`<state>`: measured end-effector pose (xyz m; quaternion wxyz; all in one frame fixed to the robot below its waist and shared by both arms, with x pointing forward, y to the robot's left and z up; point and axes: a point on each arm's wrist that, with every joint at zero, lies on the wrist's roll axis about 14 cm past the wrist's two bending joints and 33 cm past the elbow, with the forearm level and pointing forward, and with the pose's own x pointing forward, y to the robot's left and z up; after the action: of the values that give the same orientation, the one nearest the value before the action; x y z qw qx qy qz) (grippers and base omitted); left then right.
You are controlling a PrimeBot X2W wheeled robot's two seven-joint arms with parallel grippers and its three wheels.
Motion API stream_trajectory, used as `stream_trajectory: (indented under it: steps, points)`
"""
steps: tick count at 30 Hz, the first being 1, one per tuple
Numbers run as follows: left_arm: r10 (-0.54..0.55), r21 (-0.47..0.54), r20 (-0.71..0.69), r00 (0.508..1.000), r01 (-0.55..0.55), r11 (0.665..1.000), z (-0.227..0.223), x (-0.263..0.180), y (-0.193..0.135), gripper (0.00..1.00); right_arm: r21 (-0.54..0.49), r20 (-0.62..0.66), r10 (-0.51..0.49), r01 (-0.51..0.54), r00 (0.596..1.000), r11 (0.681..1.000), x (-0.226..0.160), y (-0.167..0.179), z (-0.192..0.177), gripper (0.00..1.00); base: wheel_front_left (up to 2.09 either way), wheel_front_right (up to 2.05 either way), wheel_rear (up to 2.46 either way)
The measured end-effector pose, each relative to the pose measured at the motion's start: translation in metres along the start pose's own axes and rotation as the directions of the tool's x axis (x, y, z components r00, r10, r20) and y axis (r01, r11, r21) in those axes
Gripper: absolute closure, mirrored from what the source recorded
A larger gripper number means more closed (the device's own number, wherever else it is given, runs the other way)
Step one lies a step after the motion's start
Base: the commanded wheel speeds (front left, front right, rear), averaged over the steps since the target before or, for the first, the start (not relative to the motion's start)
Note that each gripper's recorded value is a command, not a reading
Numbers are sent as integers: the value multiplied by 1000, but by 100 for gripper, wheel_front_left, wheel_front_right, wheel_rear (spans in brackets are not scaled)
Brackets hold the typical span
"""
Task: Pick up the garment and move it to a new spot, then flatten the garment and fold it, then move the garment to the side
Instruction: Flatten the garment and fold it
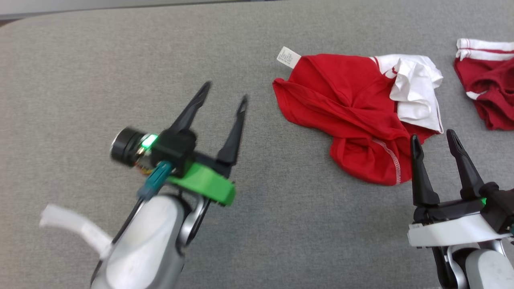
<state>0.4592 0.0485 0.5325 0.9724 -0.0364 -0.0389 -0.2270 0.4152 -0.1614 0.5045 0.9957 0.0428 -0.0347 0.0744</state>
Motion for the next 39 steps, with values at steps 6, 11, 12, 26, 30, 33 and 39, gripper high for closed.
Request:
stream_trajectory:
  steps: [6,11,12,26,30,33,39]
  points:
    - [-254,11,-155,955,259,966,-27,44,-63,0,17,-17,-28,28,999,999,2,-8,-10,0,0,0,0]
    - [-365,23,-287,886,387,922,-65,58,-93,0,17,-39,-69,70,997,997,-2,-20,-20,0,0,0,0]
    - [-380,36,-295,876,408,912,-69,63,-96,0,19,-43,-81,82,996,996,-3,-24,-21,0,0,0,0]
    - [-417,153,-387,822,503,850,-113,79,-98,100,31,-72,-143,145,987,989,-8,-41,-36,0,0,0,0]
    - [-396,182,-329,857,469,864,-99,81,-87,100,47,-59,-139,142,989,989,-5,-39,-34,0,0,0,0]
    - [-362,201,-268,893,420,885,-84,79,-76,100,52,-46,-134,136,990,989,-3,-37,-31,0,0,0,0]
    - [-223,201,-163,961,254,946,-57,55,-33,100,58,-28,-134,136,991,989,-3,-37,-25,0,0,0,0]
